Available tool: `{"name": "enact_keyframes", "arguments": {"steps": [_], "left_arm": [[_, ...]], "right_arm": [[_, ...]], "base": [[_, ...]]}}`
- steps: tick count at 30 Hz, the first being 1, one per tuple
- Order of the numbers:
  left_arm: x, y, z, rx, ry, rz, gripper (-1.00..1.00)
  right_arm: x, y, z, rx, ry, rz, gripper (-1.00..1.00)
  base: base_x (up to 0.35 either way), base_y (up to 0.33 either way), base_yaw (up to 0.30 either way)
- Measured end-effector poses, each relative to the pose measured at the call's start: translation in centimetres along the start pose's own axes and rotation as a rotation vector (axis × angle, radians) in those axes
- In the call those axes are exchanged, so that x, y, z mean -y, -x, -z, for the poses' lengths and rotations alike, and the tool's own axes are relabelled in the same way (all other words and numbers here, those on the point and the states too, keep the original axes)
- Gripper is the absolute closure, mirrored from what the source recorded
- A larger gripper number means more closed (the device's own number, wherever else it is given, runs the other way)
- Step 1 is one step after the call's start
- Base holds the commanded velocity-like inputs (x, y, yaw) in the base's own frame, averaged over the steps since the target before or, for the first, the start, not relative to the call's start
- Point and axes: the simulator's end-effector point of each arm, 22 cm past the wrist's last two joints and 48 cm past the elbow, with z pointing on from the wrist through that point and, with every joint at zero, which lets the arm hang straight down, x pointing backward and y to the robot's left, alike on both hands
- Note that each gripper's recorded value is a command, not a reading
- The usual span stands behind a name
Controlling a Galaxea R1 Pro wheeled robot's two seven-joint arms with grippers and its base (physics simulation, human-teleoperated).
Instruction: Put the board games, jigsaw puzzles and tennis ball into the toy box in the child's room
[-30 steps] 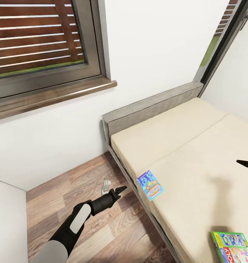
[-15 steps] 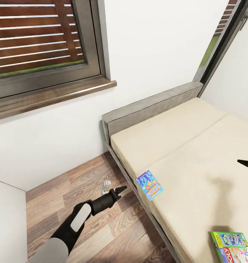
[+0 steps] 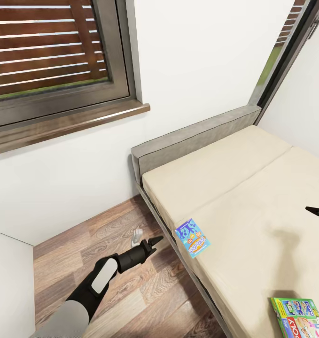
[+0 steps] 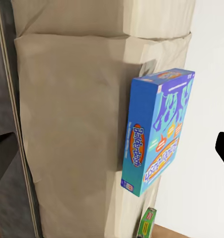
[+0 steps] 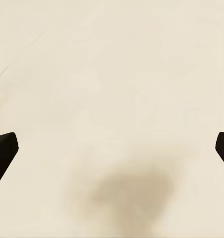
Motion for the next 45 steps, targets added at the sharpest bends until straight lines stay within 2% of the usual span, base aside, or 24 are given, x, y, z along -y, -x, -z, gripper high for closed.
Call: {"name": "enact_keyframes", "arguments": {"steps": [17,29,45], "left_arm": [[1.4,1.1,-0.4,0.005,-0.029,-0.020,-1.00],[1.6,1.2,-0.4,0.005,-0.037,-0.023,-1.00],[1.7,1.2,-0.4,0.005,-0.038,-0.023,-1.00]], "right_arm": [[-0.3,-0.3,0.1,0.000,0.002,0.007,-1.00],[-0.3,-0.4,0.1,-0.001,0.003,0.007,-1.00],[-0.5,-0.5,0.0,-0.001,0.006,0.005,-1.00]], "base": [[0.000,0.000,-0.065],[0.000,0.000,-0.165],[0.000,0.000,-0.030]]}}
